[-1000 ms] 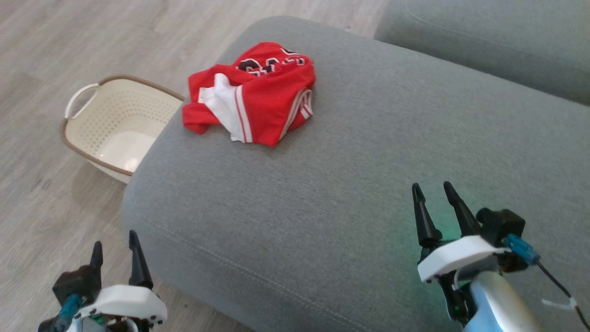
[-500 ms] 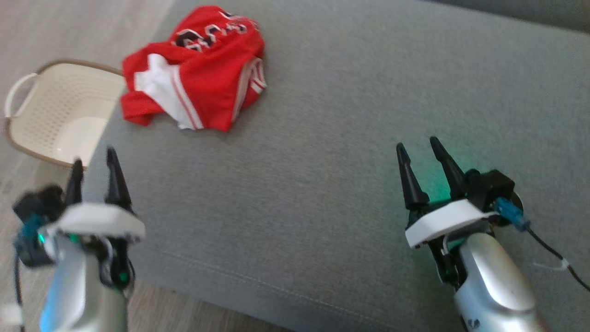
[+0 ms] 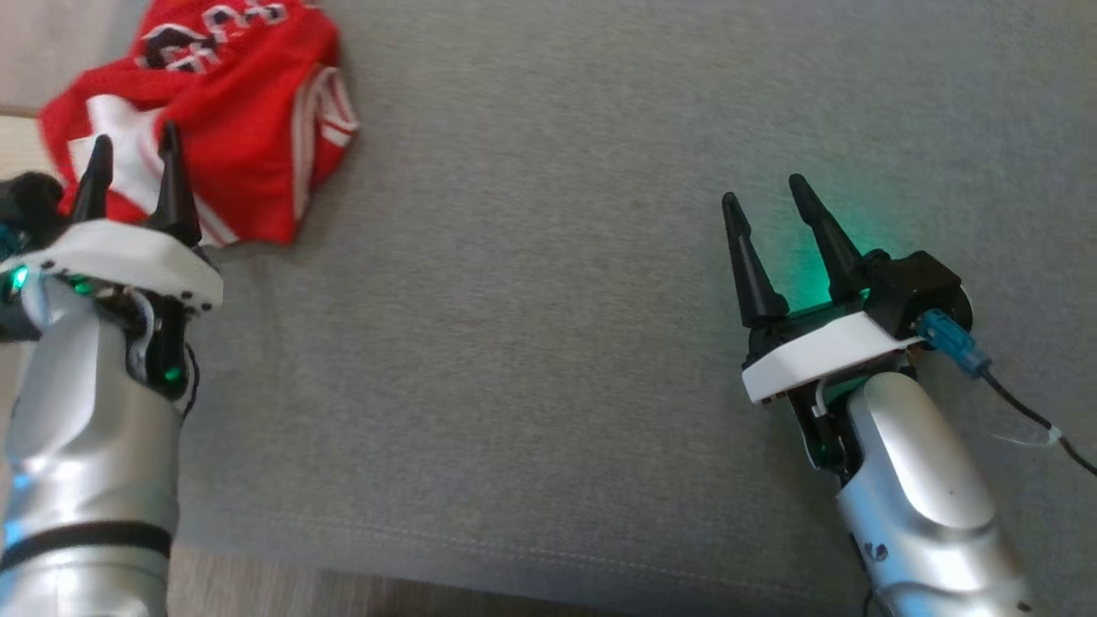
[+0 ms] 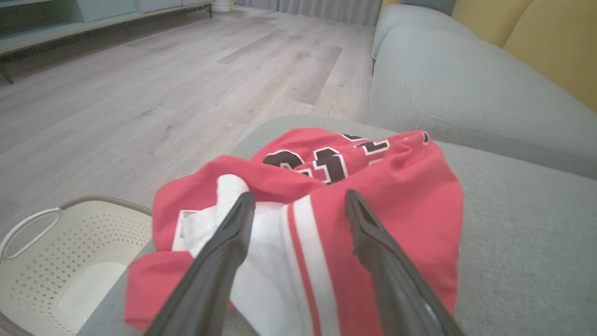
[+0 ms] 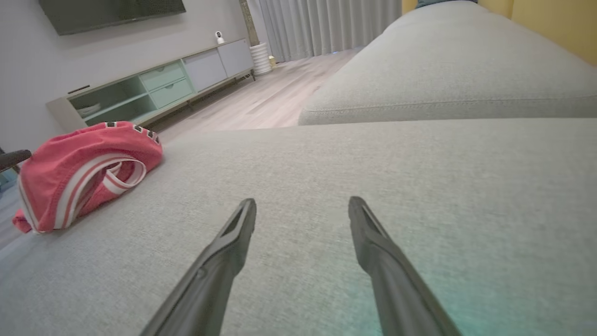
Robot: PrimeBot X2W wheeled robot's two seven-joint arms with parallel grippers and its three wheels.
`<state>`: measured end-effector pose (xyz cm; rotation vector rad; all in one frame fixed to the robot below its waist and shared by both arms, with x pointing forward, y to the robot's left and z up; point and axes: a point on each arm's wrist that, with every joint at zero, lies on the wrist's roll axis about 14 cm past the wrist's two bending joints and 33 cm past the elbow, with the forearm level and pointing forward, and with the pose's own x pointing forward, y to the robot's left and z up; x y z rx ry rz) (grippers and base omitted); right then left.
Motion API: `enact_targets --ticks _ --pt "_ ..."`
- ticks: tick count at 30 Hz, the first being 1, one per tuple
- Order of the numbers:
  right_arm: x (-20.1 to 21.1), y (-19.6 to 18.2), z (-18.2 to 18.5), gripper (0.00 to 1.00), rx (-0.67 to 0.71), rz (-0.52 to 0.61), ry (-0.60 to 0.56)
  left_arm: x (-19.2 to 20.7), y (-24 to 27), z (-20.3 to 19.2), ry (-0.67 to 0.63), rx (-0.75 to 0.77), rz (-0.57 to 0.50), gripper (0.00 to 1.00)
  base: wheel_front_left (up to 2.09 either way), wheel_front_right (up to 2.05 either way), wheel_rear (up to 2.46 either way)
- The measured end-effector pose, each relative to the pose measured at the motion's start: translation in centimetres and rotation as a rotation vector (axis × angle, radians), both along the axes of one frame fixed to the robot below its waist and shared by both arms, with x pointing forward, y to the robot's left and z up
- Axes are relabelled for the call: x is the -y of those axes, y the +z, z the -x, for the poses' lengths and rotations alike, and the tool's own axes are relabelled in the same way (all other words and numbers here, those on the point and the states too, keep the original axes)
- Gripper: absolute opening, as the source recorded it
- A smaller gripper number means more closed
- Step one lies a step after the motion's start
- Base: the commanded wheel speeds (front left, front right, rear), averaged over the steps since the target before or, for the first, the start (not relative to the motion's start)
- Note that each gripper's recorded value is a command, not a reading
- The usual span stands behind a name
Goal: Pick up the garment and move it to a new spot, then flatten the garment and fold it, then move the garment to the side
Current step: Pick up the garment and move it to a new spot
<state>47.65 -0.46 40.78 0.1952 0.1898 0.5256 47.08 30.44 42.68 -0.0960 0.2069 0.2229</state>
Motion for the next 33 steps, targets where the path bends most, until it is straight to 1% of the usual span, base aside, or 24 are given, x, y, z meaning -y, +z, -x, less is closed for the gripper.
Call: enact_targets --ticks 2,5,10,17,18,19,20,24,28,32,33 --pt "0.8 -0.5 0.0 1.0 -0.012 0.007 -0.019 0.8 -1.3 -0.8 -0.033 -0.043 0.008 1.0 0.0 0.0 0.0" --pt "1.9 -1.1 0.0 1.0 -0.024 0.016 -0.043 1.2 -3.5 -1.2 -0.07 -0.123 -0.009 1.0 0.0 0.0 0.0" --pt "3.3 -1.4 -0.3 1.0 -0.028 0.026 -0.076 2.3 -6.3 -1.5 -0.089 -0.211 0.028 1.0 0.0 0.0 0.0" --pt "4.2 -1.4 -0.5 1.0 -0.025 0.033 -0.097 3.0 -7.7 -1.8 -0.097 -0.277 0.068 1.0 0.0 0.0 0.0" --pt "4.2 -1.4 -0.5 1.0 -0.025 0.034 -0.099 3.0 -7.8 -1.8 -0.099 -0.288 0.07 0.64 0.0 0.0 0.0" --pt "4.3 -1.4 -0.5 1.0 -0.024 0.034 -0.102 3.0 -7.8 -1.8 -0.101 -0.29 0.07 0.18 0.0 0.0 0.0" --pt "4.4 -1.3 -0.5 1.0 -0.023 0.034 -0.103 3.0 -7.8 -1.8 -0.103 -0.291 0.07 0.0 0.0 0.0 0.0" --pt "4.8 -0.6 -0.6 1.0 -0.01 0.029 -0.118 3.3 -7.0 -2.0 -0.121 -0.271 0.062 0.0 0.0 0.0 0.0" --pt "5.8 1.0 -0.6 1.0 0.014 0.015 -0.152 5.5 -4.1 -3.5 -0.206 -0.181 0.033 0.0 0.0 0.0 0.0" --pt "6.8 2.4 -0.3 1.0 0.036 0.006 -0.181 8.0 -0.8 -5.3 -0.277 -0.079 0.036 0.0 0.0 0.0 0.0" --pt "6.8 2.4 -0.3 1.0 0.036 0.006 -0.181 8.0 -0.8 -5.3 -0.277 -0.079 0.036 0.0 0.0 0.0 0.0"
